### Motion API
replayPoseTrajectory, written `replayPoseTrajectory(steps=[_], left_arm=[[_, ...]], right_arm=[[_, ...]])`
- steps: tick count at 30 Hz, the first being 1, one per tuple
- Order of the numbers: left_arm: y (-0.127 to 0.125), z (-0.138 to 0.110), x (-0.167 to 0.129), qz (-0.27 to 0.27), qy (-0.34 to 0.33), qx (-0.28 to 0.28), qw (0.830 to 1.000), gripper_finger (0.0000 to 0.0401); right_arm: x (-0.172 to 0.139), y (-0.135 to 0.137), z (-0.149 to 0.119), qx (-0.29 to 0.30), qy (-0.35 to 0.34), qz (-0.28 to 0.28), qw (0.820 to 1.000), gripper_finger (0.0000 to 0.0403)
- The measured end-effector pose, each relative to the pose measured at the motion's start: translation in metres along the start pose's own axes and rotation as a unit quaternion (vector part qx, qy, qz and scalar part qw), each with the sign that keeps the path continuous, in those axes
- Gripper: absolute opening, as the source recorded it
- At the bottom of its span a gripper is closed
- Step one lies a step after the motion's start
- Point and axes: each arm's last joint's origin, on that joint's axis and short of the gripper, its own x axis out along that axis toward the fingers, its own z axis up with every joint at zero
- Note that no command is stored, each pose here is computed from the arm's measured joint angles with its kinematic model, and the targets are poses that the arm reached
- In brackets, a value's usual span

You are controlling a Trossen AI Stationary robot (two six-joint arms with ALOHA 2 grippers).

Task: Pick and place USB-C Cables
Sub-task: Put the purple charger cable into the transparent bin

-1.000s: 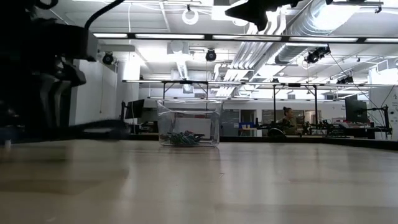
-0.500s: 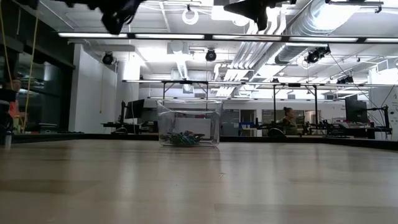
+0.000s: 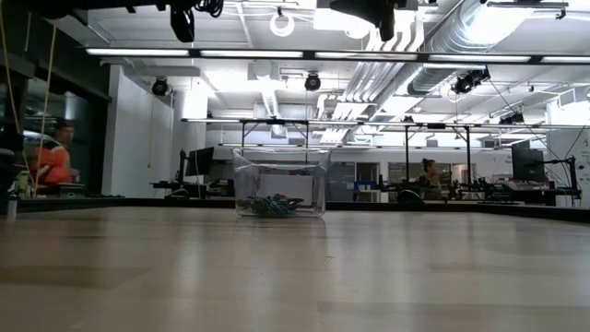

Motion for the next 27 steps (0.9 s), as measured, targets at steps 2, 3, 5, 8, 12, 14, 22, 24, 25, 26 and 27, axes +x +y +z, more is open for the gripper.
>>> replayPoseTrajectory(steps=[2,3,5,8,12,14,22,24,25,26,27], left_arm=[[-0.004,-0.001,0.0,0.003,-0.001,0.003,1.0,0.0],[-0.005,-0.001,0.0,0.009,-0.003,0.003,1.0,0.0],[-0.008,-0.002,0.001,0.02,-0.005,0.002,1.0,0.0],[-0.012,-0.002,0.001,0.028,-0.008,0.0,1.0,0.0],[-0.014,-0.003,0.001,0.033,-0.009,-0.002,0.999,0.0],[-0.015,-0.003,0.0,0.038,-0.01,-0.002,0.999,0.0],[-0.015,-0.003,0.001,0.043,-0.011,-0.002,0.999,0.0],[-0.015,-0.004,0.002,0.044,-0.008,-0.002,0.999,0.0],[-0.014,-0.005,0.003,0.044,-0.006,-0.002,0.999,0.0],[-0.014,-0.006,0.004,0.045,-0.004,-0.002,0.999,0.0],[-0.014,-0.007,0.005,0.045,0.0,-0.002,0.999,0.0]], right_arm=[[0.0,0.0,0.0,0.0,0.001,0.0,1.0,0.0226],[0.0,0.0,0.0,0.0,0.001,0.0,1.0,0.0226],[0.0,0.0,0.0,0.0,0.001,0.0,1.0,0.0226],[0.0,0.0,0.0,0.0,0.001,0.0,1.0,0.0226],[0.0,0.0,0.0,0.0,0.001,0.0,1.0,0.0226],[0.0,0.0,0.0,0.0,0.001,0.0,1.0,0.0226],[0.0,0.0,0.0,0.0,0.001,0.0,1.0,0.0226],[0.0,0.0,0.0,0.0,0.001,0.0,1.0,0.0226],[0.0,0.0,0.0,0.0,0.001,0.0,1.0,0.0226],[0.0,0.0,0.0,0.0,0.001,0.0,1.0,0.0226],[0.0,0.0,0.0,0.0,0.001,0.001,1.0,0.0226]])
